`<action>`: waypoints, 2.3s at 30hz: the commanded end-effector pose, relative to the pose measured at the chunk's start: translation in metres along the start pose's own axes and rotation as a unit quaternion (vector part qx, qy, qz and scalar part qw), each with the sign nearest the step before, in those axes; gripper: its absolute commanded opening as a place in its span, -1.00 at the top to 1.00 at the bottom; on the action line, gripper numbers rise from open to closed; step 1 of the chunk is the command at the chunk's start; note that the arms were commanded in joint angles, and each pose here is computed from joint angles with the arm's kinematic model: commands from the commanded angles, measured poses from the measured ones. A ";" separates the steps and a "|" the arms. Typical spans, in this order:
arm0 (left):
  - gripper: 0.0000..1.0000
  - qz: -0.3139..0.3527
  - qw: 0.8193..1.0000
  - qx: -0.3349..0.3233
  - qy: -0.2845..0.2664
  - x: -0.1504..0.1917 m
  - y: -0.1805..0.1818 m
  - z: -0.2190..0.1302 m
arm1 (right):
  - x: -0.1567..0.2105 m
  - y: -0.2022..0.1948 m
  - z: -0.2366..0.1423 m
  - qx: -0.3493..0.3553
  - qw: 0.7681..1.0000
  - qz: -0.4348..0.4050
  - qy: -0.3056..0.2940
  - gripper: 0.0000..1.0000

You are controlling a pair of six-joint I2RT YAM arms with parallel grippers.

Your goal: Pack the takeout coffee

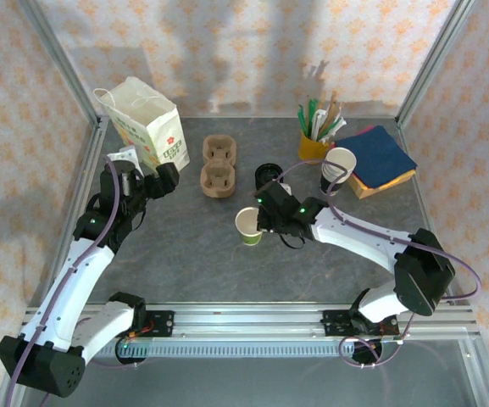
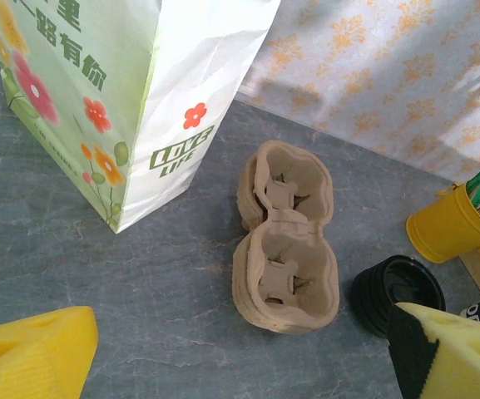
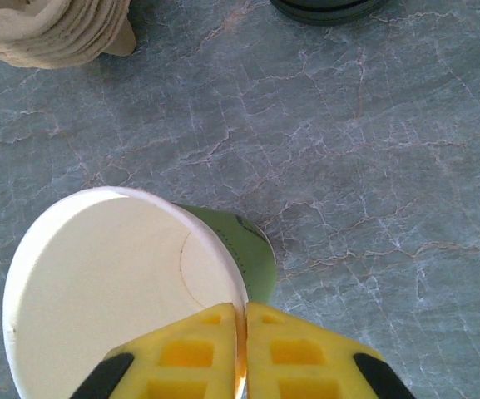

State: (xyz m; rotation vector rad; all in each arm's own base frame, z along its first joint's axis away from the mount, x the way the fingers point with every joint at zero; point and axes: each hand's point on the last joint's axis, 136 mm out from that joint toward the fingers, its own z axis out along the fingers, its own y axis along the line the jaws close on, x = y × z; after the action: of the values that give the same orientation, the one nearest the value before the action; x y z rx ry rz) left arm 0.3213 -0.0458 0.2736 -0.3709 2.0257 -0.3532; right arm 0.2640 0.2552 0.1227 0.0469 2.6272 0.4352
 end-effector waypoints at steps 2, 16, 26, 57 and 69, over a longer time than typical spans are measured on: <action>-0.84 0.009 1.000 0.009 -0.025 -0.021 -0.010 -0.012 | 0.004 -0.005 0.004 0.011 1.000 -0.001 0.001 0.74; -0.85 0.015 0.999 0.012 -0.034 -0.029 -0.013 -0.023 | -0.056 0.018 -0.061 0.014 0.997 -0.042 -0.067 0.07; -0.85 0.013 0.999 0.021 -0.033 -0.028 -0.016 -0.024 | -0.137 -0.021 -0.056 0.045 0.990 0.031 -0.132 -0.06; -0.86 -0.002 0.999 0.033 -0.027 -0.022 -0.018 -0.012 | -0.150 -0.064 0.076 0.100 0.994 0.037 -0.015 0.22; -0.86 0.001 0.999 0.034 -0.023 -0.019 -0.018 -0.010 | -0.154 -0.061 0.084 0.089 0.995 0.037 -0.013 0.68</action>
State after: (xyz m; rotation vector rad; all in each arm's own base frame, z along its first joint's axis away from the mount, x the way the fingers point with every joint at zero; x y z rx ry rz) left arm 0.3210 -0.0485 0.2980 -0.3471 1.9772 -0.3800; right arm 0.4315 0.2047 0.0978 0.2036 2.6594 0.2108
